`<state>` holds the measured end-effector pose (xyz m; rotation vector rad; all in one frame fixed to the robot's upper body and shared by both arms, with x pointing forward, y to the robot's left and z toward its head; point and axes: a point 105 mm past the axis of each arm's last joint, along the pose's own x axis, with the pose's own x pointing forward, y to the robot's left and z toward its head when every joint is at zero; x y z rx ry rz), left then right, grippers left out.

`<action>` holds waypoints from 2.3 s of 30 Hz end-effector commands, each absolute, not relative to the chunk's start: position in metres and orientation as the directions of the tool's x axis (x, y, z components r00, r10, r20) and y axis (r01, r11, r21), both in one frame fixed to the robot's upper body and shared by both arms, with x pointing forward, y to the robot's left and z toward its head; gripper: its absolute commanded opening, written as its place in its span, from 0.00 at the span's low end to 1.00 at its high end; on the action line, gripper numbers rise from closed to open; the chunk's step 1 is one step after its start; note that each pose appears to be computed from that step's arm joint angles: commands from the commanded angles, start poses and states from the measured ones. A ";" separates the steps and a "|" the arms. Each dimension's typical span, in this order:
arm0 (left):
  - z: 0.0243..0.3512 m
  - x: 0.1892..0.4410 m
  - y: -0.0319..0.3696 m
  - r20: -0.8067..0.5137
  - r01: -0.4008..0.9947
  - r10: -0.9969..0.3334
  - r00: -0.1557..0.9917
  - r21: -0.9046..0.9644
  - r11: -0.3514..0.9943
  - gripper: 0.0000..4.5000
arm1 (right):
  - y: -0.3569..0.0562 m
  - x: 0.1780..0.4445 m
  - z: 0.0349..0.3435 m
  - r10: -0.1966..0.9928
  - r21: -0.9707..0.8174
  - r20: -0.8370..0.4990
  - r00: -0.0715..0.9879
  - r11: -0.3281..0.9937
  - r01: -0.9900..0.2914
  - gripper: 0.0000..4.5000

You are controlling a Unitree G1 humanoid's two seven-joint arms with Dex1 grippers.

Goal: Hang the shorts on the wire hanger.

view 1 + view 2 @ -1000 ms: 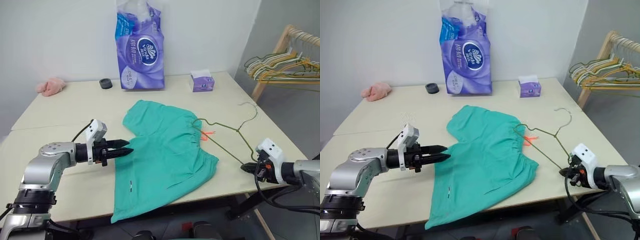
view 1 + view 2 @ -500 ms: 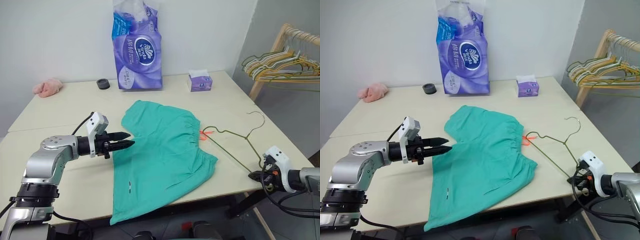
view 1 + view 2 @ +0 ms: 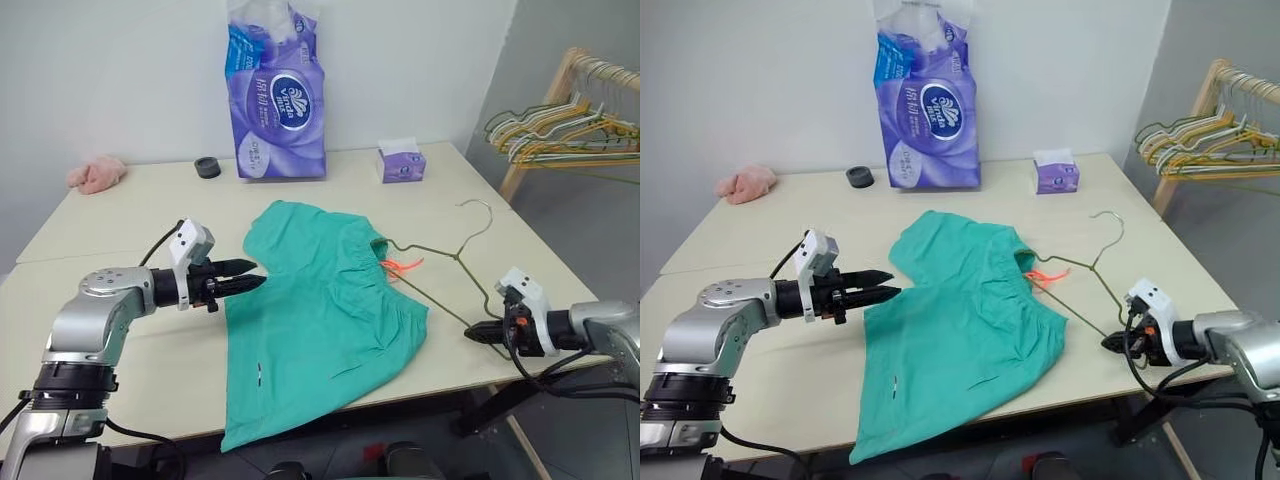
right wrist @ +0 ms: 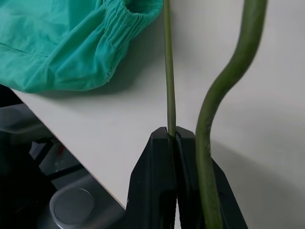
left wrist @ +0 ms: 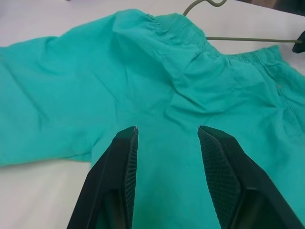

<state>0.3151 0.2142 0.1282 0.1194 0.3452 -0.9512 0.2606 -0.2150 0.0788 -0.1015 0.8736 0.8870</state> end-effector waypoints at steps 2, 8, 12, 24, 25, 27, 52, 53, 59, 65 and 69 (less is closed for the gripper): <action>0.141 0.317 0.219 -0.322 0.807 -0.763 0.561 0.008 0.590 0.47 | -0.208 0.260 0.069 0.642 0.312 -0.724 0.254 0.633 -0.709 0.00; 0.139 0.316 0.220 -0.329 0.806 -0.758 0.564 0.020 0.591 0.47 | -0.209 0.268 0.059 0.623 0.358 -0.746 0.236 0.674 -0.646 0.00; 0.139 0.317 0.221 -0.333 0.802 -0.750 0.572 0.036 0.596 0.47 | -0.190 0.285 0.073 0.690 0.461 -0.682 0.242 0.663 -0.590 0.00; 0.138 0.322 0.220 -0.327 0.795 -0.739 0.589 0.071 0.602 0.47 | -0.138 0.331 0.082 0.722 0.602 -0.607 0.333 0.690 -0.401 0.00; 0.138 0.322 0.220 -0.325 0.792 -0.737 0.593 0.073 0.606 0.47 | -0.135 0.337 0.087 0.729 0.605 -0.583 0.359 0.685 -0.407 0.00; 0.138 0.323 0.221 -0.317 0.786 -0.732 0.603 0.074 0.614 0.47 | -0.128 0.343 0.099 0.745 0.598 -0.538 0.393 0.667 -0.444 0.00; 0.152 0.347 0.224 -0.193 0.688 -0.665 0.721 0.093 0.720 0.99 | -0.103 0.359 0.105 0.702 0.461 -0.525 0.481 0.709 -0.533 0.00; 0.153 0.347 0.225 -0.192 0.687 -0.664 0.722 0.092 0.721 0.99 | -0.097 0.360 0.108 0.716 0.471 -0.512 0.474 0.696 -0.542 0.00; 0.161 0.349 0.224 -0.167 0.682 -0.663 0.729 0.103 0.724 0.99 | -0.081 0.369 0.135 0.746 0.307 -0.427 0.511 0.651 -0.694 0.00; 0.187 0.357 0.247 -0.130 0.607 -0.594 0.794 0.200 0.769 0.99 | -0.068 0.356 0.148 0.757 -0.072 -0.390 0.524 0.542 -0.837 0.00; 0.217 0.359 0.252 -0.120 0.597 -0.596 0.794 0.340 0.727 0.99 | -0.059 0.346 0.144 0.754 -0.334 -0.393 0.526 0.415 -0.846 0.00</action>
